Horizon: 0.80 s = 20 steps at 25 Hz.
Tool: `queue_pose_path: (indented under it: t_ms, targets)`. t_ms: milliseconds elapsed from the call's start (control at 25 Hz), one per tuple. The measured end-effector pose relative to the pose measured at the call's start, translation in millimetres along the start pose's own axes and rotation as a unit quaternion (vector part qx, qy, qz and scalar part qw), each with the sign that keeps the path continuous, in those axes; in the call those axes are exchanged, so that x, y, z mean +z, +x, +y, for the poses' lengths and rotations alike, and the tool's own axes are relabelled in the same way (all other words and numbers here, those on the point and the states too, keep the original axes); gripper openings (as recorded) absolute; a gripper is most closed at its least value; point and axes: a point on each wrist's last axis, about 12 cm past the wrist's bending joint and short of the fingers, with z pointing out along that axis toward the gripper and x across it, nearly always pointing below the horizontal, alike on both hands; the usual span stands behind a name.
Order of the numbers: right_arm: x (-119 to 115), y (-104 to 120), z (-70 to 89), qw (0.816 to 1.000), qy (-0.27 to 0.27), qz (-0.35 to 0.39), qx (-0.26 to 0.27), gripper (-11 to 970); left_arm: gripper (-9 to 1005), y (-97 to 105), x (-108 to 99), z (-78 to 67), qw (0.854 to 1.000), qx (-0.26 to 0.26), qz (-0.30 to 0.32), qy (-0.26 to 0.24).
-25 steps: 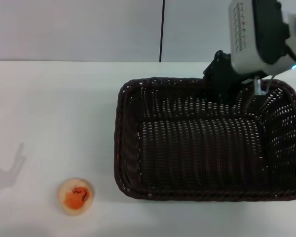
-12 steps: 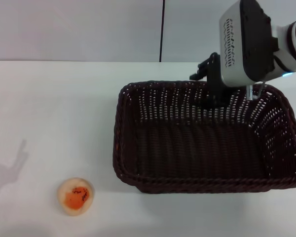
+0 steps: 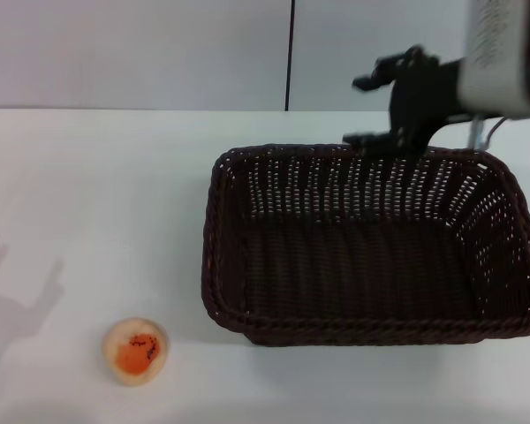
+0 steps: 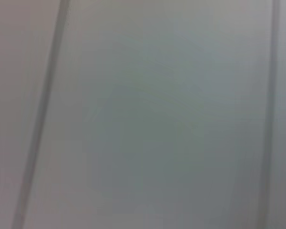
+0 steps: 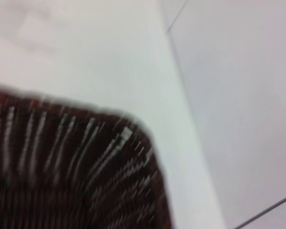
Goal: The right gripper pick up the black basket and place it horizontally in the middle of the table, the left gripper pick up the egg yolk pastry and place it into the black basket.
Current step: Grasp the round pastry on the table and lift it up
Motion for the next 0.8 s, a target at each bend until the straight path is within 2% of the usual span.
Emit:
queue_pose_path:
  t_ms: [120,160,200,240,280,320,400,440,480,520,560,600,640,720,760,800]
  targets:
    - [-18.4,14.8,0.7,0.995,0.028,-0.071,0.070,684,755,-3.1,1.6,6.9,0.999,-0.016,0.021,0.041]
    - [-32.9,25.8,5.6,0.982,0.047,-0.140,0.118,684,755,-6.8,7.4,13.3,0.993,-0.035,0.054,0.098]
    - [-32.9,25.8,5.6,0.982,0.047,-0.140,0.118,684,755,-6.8,7.4,13.3,0.993,-0.035,0.054,0.098]
    - [-49.2,37.9,15.4,0.961,0.071,-0.215,0.158,684,754,-7.8,10.5,14.5,0.990,-0.042,0.064,0.117]
    - [-49.2,37.9,15.4,0.961,0.071,-0.215,0.158,684,754,-7.8,10.5,14.5,0.990,-0.042,0.064,0.117]
    - [-58.1,44.7,22.0,0.947,0.086,-0.254,0.174,684,754,-7.8,10.5,14.5,0.990,-0.042,0.064,0.117]
    - [-83.6,80.3,51.3,0.892,0.159,-0.358,0.225,684,753,-6.5,22.5,14.1,0.977,-0.047,0.106,0.178]
    - [-83.6,80.3,51.3,0.892,0.159,-0.358,0.225,684,753,-4.0,25.9,11.8,0.973,-0.046,0.118,0.194]
    - [-86.4,91.1,60.6,0.879,0.174,-0.377,0.235,684,752,-4.0,25.9,11.8,0.973,-0.046,0.118,0.194]
    - [-86.4,91.1,60.6,0.879,0.174,-0.377,0.235,684,752,-4.0,25.9,11.8,0.973,-0.046,0.118,0.194]
    - [-91.3,109.7,76.9,0.854,0.200,-0.409,0.252,684,752,-1.6,28.8,9.4,0.969,-0.045,0.128,0.208]
    - [-91.3,109.7,76.9,0.854,0.200,-0.409,0.252,684,751,-1.6,28.8,9.4,0.969,-0.045,0.128,0.208]
    - [-93.9,118.2,84.1,0.842,0.215,-0.423,0.258,684,751,6.8,35.9,1.2,0.953,-0.047,0.164,0.250]
    - [-97.6,134.4,96.3,0.820,0.241,-0.437,0.280,684,750,8.1,36.2,-0.4,0.950,-0.049,0.170,0.257]
    - [-100.0,147.5,105.9,0.803,0.261,-0.441,0.305,684,750,10.4,35.8,-3.5,0.942,-0.060,0.186,0.272]
    - [-100.0,147.5,105.9,0.803,0.261,-0.441,0.305,684,749,10.8,35.5,-4.0,0.941,-0.063,0.189,0.274]
